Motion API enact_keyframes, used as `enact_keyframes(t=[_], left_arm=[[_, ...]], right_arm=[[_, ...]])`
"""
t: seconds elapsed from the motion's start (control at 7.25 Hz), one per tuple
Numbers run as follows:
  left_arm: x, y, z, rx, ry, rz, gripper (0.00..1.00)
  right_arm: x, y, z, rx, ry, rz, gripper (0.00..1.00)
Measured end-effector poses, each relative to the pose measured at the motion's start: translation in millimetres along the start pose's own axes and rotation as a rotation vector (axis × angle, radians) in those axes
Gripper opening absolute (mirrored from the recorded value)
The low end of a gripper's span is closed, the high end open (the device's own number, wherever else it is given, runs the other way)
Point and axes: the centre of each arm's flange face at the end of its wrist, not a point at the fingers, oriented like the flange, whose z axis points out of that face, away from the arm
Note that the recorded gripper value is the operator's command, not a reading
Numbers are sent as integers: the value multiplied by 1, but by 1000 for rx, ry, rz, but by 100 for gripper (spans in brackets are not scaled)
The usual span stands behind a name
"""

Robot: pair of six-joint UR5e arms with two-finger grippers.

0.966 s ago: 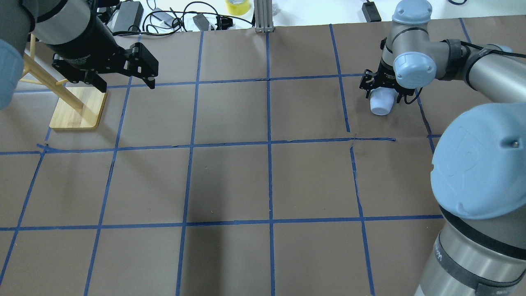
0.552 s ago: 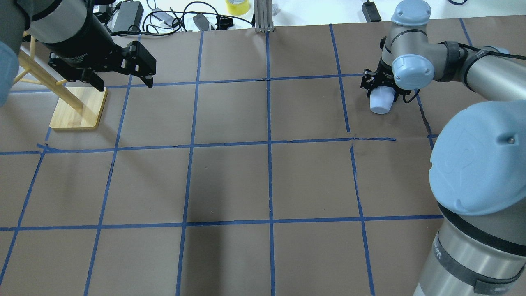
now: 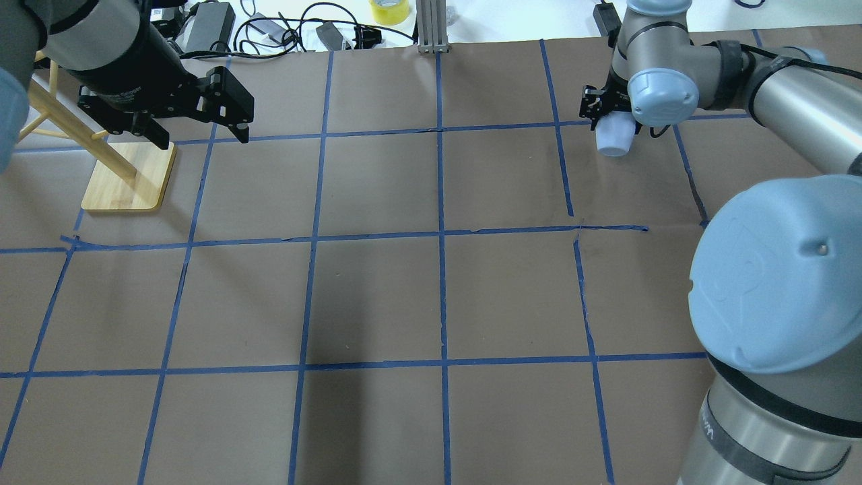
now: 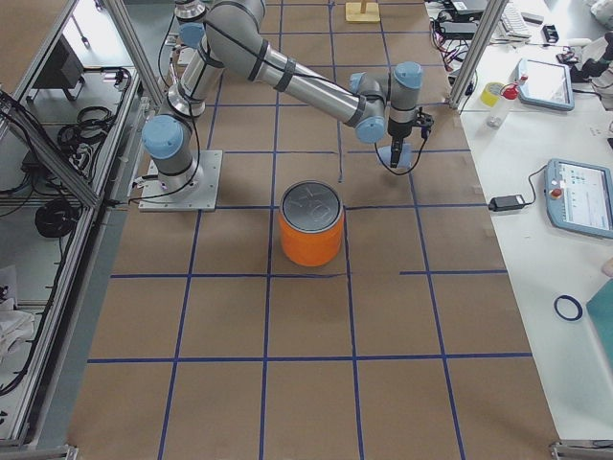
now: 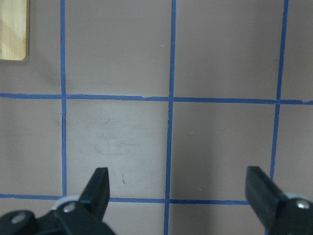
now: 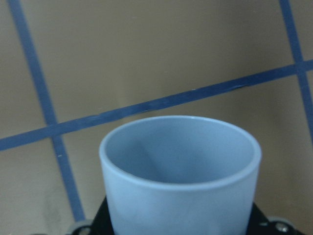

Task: Flip cup
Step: 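Lift the white cup and carry it toward the left gripper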

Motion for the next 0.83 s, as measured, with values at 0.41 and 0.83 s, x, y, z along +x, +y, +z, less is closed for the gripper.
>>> enact_keyframes(t=[0.41, 0.83], left_arm=[[0, -1, -1, 2, 0, 0, 100], [0, -1, -2, 1, 0, 1, 100]], right_arm=[[-117, 41, -26, 76, -8, -454, 7], [-214, 91, -53, 224, 25, -1018, 6]])
